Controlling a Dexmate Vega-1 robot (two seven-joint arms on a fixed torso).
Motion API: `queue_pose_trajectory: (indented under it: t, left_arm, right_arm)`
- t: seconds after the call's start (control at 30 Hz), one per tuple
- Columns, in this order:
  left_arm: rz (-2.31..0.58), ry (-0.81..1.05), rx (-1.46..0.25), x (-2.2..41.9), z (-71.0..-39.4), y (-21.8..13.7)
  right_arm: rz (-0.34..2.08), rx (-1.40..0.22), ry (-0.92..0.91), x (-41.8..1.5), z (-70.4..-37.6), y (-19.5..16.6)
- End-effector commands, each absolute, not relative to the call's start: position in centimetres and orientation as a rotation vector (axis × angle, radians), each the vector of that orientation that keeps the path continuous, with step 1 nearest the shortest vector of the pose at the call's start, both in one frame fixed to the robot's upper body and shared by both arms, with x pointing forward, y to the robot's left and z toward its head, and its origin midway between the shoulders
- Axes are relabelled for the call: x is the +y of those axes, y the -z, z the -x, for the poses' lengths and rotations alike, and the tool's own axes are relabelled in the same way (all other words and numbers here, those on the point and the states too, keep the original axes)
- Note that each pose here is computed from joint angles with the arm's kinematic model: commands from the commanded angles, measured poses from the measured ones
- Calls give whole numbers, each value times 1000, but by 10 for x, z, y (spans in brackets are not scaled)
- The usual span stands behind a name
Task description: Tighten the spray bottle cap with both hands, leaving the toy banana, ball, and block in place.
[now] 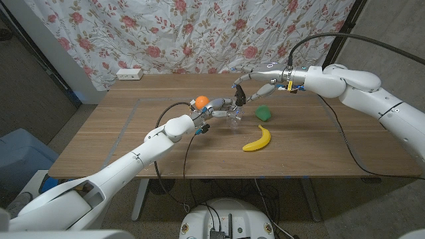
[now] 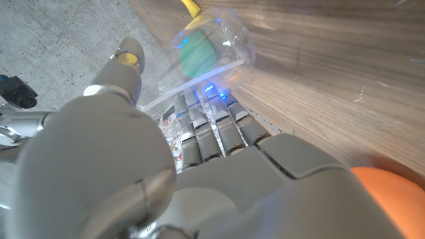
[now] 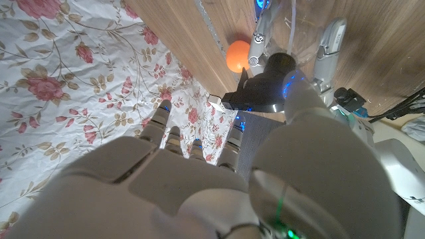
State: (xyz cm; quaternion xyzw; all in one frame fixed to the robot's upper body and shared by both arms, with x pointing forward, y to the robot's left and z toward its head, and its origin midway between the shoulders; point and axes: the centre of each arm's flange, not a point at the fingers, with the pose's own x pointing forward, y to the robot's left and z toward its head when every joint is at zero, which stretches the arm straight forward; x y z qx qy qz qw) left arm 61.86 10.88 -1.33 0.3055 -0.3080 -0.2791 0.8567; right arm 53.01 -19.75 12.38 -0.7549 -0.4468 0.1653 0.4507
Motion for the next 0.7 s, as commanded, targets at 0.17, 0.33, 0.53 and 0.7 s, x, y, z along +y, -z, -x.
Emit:
queue_pose_trajectory:
  t: [0.17,0.33,0.53,0.7]
  left_arm:
    - [-643,598,-656,105,-618,13]
    - [-645,601,-658,104,-617,13]
    - [-647,605,-657,104,-616,13]
    - [-647,607,-656,103,-616,14]
  right_arm:
    - [1854,-1070,-422,-197,-534,-124]
    - [1856,-1050,-432,-197,-533,-125]
    - [1861,-1035,-438,-196,-532,-126]
    - [1861,-1028,-440,-197,-531,-126]
